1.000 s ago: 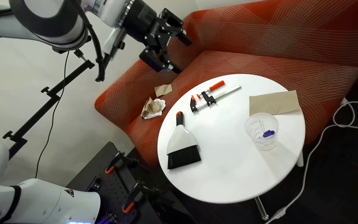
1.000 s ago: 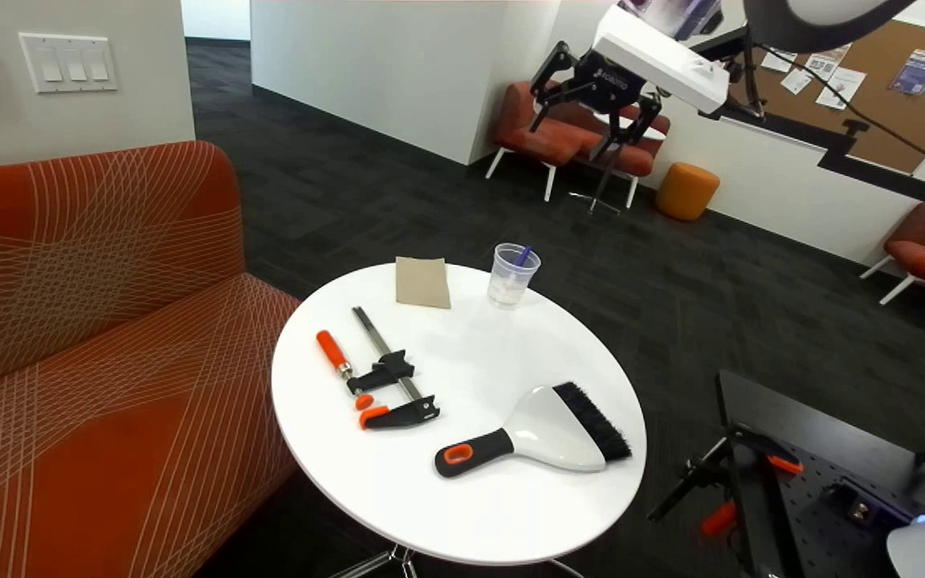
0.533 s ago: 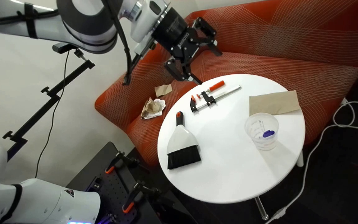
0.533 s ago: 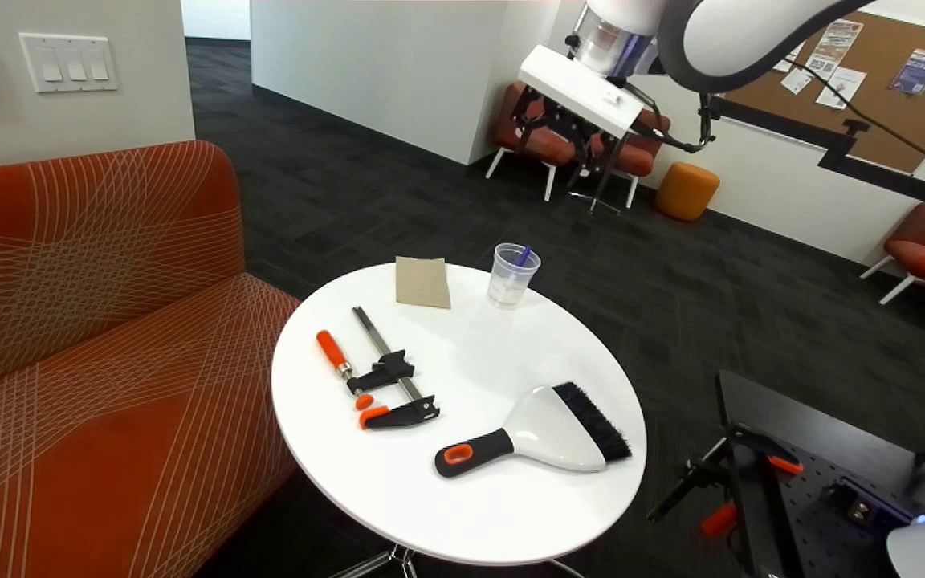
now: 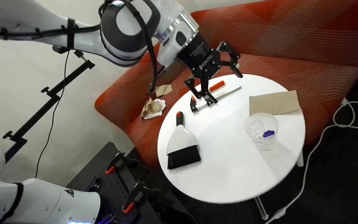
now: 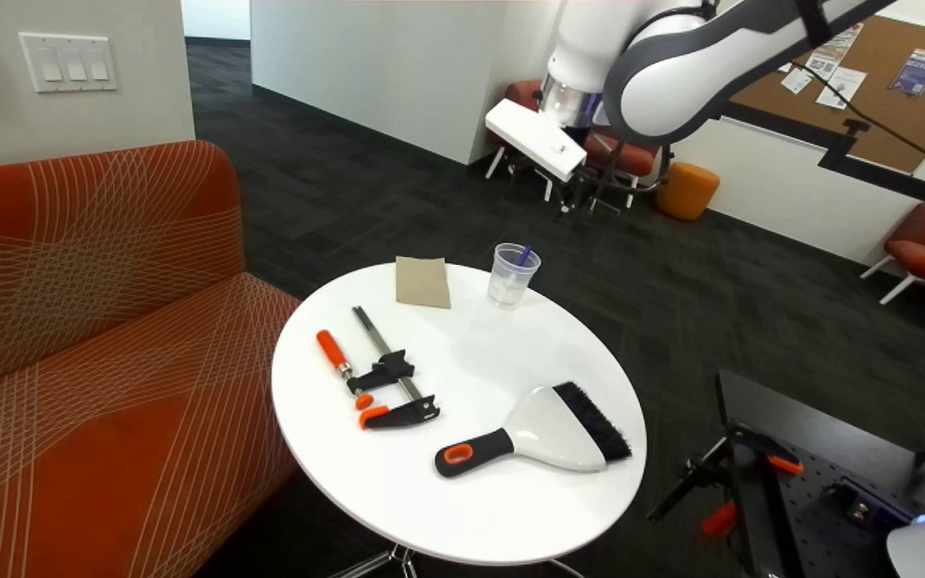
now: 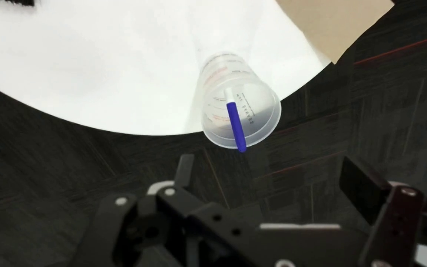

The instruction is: Take the pen out of the cup and put it in the center of the table

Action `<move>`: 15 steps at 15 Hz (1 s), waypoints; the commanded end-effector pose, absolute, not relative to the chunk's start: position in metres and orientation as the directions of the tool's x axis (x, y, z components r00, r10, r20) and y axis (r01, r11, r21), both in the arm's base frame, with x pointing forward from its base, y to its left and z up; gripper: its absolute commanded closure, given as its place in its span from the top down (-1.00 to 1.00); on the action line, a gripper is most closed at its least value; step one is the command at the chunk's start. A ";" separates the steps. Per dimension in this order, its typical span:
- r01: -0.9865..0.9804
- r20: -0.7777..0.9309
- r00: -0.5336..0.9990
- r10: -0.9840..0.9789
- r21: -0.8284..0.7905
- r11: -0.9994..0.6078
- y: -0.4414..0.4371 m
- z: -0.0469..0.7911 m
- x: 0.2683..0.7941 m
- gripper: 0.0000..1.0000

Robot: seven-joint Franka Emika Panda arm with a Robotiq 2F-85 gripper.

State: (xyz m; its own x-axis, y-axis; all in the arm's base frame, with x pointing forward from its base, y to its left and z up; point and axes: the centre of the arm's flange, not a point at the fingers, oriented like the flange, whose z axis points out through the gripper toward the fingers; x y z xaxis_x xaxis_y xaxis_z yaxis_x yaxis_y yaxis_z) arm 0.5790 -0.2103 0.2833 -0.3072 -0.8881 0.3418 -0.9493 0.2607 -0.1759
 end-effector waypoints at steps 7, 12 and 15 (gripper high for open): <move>-0.950 0.363 -0.309 -0.879 -0.149 0.273 -0.218 0.263 0.578 1.00; -0.949 0.376 -0.314 -0.872 -0.135 0.284 -0.229 0.252 0.583 1.00; -0.953 0.381 -0.304 -0.873 -0.124 0.277 -0.236 0.237 0.583 1.00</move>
State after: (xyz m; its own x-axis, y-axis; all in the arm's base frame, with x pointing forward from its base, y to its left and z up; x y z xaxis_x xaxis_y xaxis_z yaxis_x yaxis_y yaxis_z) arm 0.5739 -0.2275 0.2479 -0.3105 -0.8734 0.3751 -0.9506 0.2848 -0.1238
